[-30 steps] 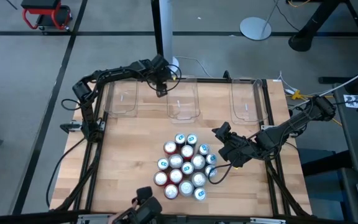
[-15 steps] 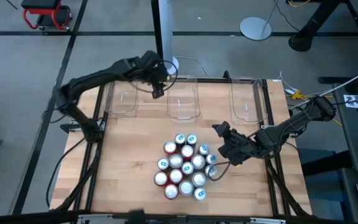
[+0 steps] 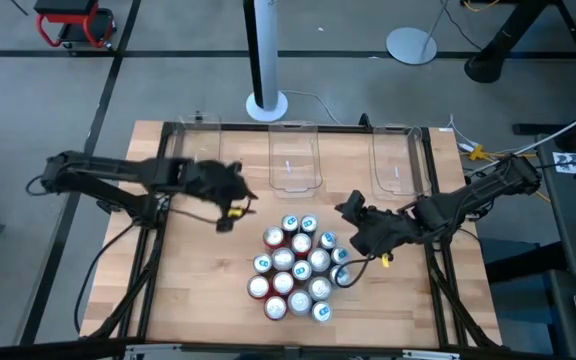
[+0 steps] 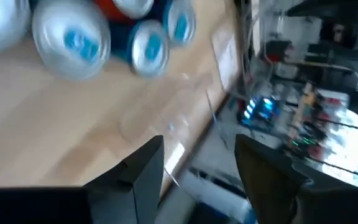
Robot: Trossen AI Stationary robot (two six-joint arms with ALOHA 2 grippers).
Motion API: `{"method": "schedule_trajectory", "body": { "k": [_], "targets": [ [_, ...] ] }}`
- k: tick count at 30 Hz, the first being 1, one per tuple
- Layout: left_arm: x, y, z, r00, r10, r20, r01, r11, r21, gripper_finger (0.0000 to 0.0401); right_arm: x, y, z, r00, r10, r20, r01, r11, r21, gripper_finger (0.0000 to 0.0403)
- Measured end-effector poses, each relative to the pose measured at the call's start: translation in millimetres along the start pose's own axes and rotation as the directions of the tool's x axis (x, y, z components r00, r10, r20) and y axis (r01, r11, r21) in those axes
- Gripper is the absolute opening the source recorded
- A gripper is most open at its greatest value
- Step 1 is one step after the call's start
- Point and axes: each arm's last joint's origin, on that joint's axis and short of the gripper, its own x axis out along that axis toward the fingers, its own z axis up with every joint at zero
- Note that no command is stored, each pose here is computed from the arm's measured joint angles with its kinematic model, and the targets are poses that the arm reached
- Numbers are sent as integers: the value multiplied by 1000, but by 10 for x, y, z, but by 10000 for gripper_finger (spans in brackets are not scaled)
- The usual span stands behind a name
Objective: Sort soda cans
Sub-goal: Put the blue soda can into the top right transparent bin
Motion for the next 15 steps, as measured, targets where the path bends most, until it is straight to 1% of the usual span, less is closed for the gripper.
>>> {"method": "schedule_trajectory", "body": {
  "k": [4, 7, 9, 10, 13, 15],
  "targets": [
    [83, -189, -205, 992, -43, 116, 42, 999, 5, 175, -149, -142, 41, 985, 89, 148, -101, 992, 79, 201],
    [151, -293, -318, 980, -76, 183, 77, 997, 6, 175, -236, -164, 150, 936, 157, 315, -216, 963, 161, 218],
    [191, -354, -399, 974, -91, 207, 93, 996, -1, 175, -253, -182, 317, 898, 124, 422, -220, 958, 185, 231],
    [210, -386, -440, 972, -95, 216, 98, 995, -2, 175, -259, -167, 406, 883, 109, 456, -213, 960, 183, 237],
    [244, -470, -532, 960, -96, 264, 103, 995, -10, 175, -284, -134, 630, 865, 110, 489, -209, 966, 152, 248],
    [249, -520, -568, 953, -98, 285, 104, 995, -8, 175, -346, -129, 758, 871, 149, 468, -235, 963, 131, 250]
  ]
}}
